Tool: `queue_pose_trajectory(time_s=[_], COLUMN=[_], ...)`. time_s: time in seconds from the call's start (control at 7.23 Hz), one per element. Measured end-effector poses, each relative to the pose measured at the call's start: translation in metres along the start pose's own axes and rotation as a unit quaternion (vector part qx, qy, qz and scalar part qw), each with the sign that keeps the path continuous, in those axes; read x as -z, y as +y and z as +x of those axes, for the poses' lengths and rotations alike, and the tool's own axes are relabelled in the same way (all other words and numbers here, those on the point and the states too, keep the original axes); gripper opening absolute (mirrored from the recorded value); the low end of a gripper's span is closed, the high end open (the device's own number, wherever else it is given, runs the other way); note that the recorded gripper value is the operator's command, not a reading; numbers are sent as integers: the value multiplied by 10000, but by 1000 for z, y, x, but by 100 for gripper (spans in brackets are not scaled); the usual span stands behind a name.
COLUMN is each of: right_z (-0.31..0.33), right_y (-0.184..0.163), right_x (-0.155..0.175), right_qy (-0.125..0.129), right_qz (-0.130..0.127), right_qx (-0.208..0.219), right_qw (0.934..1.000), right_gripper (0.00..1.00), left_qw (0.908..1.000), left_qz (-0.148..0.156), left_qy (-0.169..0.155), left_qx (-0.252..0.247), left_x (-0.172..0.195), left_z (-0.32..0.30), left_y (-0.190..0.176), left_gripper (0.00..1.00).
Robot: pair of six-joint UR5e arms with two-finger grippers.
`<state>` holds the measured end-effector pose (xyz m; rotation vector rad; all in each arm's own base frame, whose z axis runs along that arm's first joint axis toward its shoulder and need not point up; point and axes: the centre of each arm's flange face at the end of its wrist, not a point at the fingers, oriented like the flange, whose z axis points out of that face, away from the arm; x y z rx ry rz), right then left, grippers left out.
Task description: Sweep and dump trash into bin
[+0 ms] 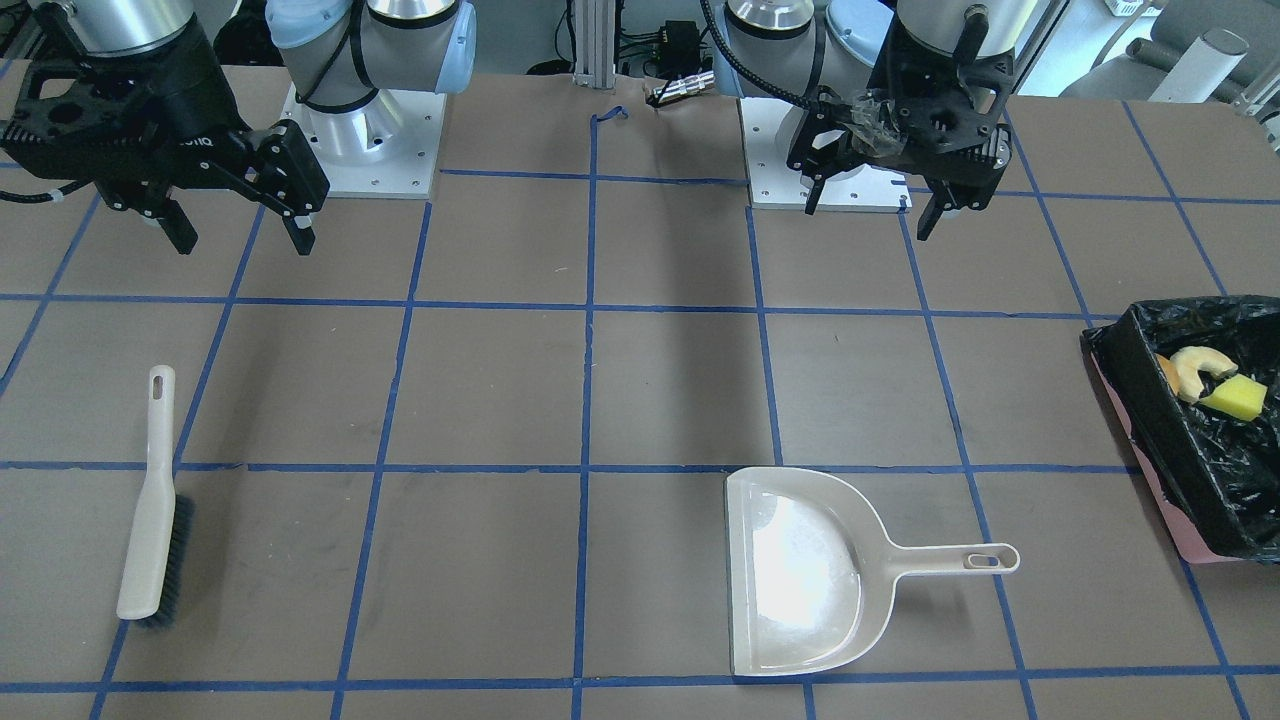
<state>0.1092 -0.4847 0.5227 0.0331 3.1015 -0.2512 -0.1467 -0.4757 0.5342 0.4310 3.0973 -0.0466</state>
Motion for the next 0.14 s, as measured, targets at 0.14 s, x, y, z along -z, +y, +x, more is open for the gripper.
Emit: queue_pose_trajectory(time_s=[0.14], right_z=[0], right_y=[0], right_x=[0], right_qy=[2], right_qz=[0], right_qx=[0], right_qw=[10000], right_gripper=[100], left_qw=[10000], left_qz=[12], left_qy=[-4], left_qx=[2], left_x=[1], left_z=[-1], left_y=[1], left_gripper=[100])
